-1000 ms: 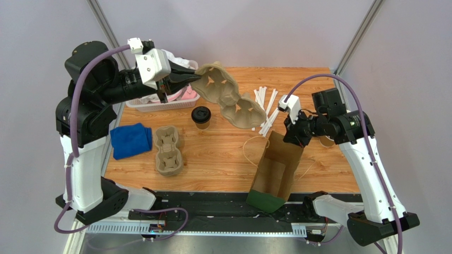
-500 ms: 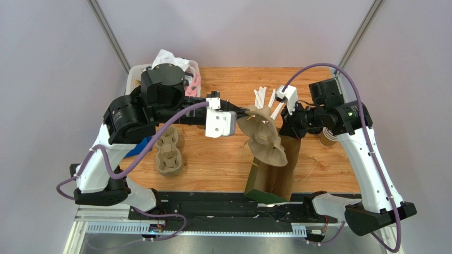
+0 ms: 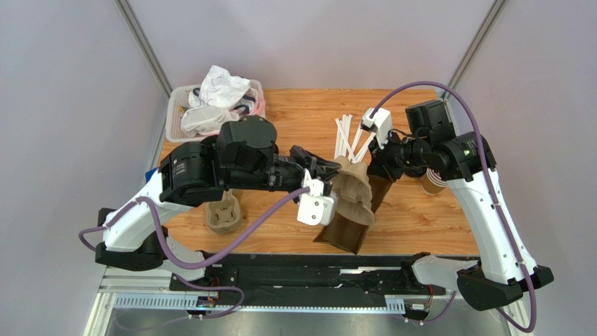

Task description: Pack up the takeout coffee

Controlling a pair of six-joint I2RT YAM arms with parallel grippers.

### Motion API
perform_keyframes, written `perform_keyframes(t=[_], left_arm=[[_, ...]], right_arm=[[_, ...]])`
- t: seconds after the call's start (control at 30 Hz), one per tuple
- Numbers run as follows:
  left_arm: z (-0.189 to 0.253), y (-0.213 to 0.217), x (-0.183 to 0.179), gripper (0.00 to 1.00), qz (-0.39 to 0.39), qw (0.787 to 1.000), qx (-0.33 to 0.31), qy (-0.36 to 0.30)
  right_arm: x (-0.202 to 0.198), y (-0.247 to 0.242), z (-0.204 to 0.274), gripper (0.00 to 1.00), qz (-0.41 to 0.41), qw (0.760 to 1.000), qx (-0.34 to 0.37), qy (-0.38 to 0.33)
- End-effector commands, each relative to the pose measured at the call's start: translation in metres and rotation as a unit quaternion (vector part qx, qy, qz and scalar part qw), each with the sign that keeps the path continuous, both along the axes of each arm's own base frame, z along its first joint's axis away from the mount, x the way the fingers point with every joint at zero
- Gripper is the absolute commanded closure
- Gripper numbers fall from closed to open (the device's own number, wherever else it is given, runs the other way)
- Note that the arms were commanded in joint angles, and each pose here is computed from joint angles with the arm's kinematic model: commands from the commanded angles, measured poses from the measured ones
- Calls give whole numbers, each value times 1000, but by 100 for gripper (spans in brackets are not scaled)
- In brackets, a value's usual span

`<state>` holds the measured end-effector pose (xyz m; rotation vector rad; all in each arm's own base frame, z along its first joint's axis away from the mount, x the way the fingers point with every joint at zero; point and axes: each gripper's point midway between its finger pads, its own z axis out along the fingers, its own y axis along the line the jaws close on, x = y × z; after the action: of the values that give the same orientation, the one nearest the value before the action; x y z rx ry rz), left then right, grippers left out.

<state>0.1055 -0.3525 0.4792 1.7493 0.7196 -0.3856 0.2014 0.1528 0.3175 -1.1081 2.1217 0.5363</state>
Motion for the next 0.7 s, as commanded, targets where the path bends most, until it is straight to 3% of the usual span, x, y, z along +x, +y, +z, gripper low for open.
perform_keyframes(t=[0.0,0.13,0.33,0.67], left_arm=[[8,2,3,100,21,998,-2,-62],[-7,-1,1,100,26,994,27,-105],[-28,-5,-9,100,18,991,61,-119],[-80,-8,-4,100,48,984,151,-84]], right_arm=[[-12,-4,1,100,-13,1000,-14,20],[-16,1,7,100,-4,1000,-11,14],[-18,13,14,100,22,1000,0,10],[-37,34,11,100,90,996,0,15]])
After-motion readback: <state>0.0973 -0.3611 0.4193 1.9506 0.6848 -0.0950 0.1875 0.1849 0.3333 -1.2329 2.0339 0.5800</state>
